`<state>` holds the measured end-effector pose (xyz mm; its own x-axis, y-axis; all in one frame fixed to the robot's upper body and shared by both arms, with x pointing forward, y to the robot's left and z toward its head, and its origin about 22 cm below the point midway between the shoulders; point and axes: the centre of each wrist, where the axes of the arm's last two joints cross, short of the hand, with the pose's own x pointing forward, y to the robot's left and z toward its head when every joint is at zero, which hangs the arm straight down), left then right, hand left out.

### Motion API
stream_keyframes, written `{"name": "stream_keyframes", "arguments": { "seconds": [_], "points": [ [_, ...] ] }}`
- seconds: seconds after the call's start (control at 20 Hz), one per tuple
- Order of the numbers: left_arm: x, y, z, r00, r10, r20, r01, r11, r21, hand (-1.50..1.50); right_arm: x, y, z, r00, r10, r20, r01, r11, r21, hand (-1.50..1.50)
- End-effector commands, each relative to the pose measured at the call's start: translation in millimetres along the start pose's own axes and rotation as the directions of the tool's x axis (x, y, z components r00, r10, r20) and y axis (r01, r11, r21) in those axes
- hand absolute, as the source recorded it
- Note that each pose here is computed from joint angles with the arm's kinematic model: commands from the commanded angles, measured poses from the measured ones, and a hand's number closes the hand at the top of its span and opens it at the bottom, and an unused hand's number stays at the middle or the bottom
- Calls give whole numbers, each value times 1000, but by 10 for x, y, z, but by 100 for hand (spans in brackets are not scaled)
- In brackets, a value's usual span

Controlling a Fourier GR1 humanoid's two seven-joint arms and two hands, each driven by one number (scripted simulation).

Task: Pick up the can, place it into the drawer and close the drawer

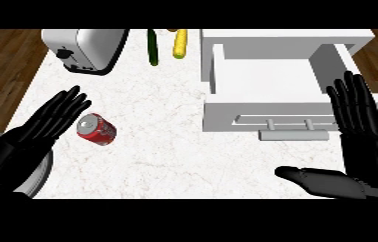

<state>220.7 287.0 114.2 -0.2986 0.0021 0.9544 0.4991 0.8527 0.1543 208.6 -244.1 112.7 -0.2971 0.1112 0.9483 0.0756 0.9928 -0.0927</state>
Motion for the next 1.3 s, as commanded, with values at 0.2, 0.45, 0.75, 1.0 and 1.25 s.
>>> {"name": "stream_keyframes", "arguments": {
  "seconds": [0.2,0.45,0.75,1.0,1.25],
  "points": [
    [133,418,314,994,38,-106,-46,996,-76,-150,15,-270,441,996,-6,-84,3,999,-34,-150],
    [296,435,336,989,69,-131,-78,995,-68,-150,2,-238,325,994,11,-109,-14,999,-35,-150],
    [67,870,299,984,92,-154,-91,996,12,-150,-196,-265,437,996,3,-92,-7,999,-46,-150],
    [13,759,122,981,73,-179,-70,997,24,-150,-57,-478,429,996,13,-84,-15,1000,-25,-150],
    [-330,752,203,980,73,-186,-77,997,-11,-150,-353,-409,440,995,31,-93,-35,998,-43,-150]
  ]
}}
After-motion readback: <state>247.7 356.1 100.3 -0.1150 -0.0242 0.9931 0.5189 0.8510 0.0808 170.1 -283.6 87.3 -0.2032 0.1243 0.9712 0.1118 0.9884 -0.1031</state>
